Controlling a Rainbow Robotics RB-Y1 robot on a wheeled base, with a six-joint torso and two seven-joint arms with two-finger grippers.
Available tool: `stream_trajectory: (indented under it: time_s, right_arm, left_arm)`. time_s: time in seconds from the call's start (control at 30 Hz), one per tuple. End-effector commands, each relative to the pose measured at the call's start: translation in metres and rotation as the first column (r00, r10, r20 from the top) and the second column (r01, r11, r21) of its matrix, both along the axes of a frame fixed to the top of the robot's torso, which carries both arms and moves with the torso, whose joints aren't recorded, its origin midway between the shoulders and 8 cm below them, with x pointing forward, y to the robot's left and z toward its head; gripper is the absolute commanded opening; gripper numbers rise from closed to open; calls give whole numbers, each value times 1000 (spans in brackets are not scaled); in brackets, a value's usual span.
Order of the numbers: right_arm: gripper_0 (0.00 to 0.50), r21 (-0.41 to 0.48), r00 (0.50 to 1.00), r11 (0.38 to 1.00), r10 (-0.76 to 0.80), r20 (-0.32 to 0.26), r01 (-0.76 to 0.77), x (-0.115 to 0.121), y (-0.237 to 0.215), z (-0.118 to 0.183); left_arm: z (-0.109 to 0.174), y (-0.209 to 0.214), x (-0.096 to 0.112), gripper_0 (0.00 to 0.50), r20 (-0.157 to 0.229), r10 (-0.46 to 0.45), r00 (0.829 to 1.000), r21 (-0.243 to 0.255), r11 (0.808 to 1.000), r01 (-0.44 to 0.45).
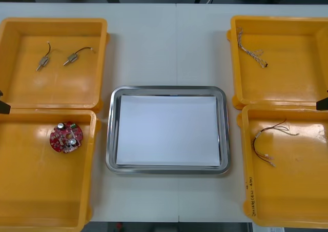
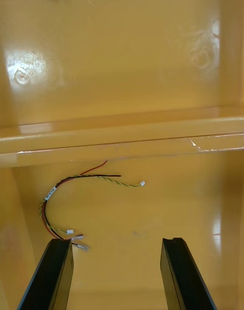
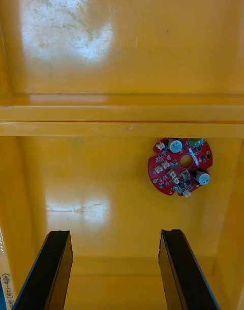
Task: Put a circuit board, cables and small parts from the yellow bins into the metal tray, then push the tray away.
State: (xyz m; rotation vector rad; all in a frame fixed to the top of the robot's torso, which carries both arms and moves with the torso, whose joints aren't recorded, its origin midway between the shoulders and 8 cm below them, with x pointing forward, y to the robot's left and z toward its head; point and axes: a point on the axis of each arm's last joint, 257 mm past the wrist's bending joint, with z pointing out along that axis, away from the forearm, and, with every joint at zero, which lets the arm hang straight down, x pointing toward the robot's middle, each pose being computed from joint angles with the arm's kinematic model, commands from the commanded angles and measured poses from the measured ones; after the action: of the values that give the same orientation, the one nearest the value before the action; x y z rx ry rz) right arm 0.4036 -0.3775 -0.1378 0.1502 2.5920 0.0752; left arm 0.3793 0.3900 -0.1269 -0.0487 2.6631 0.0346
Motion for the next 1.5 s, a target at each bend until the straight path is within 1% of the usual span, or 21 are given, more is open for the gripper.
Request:
stream_trajectory:
  time_s: [0.03,1.47,1.5]
  right_arm:
    - [500,-36,1000,999,-14,6,14,-4,-14,9]
    - [500,-36,1000,999,-14,6,14,-4,-14,9]
    - [500,-43,999,999,-20,27,21,0,-16,17]
  left_arm:
    - [12,12,-3,500,20,-54,998,74,996,53]
    - [12,12,-3,500,20,-54,998,74,996,53]
    - [-15,0,-10,500,-35,-61,998,22,998,61]
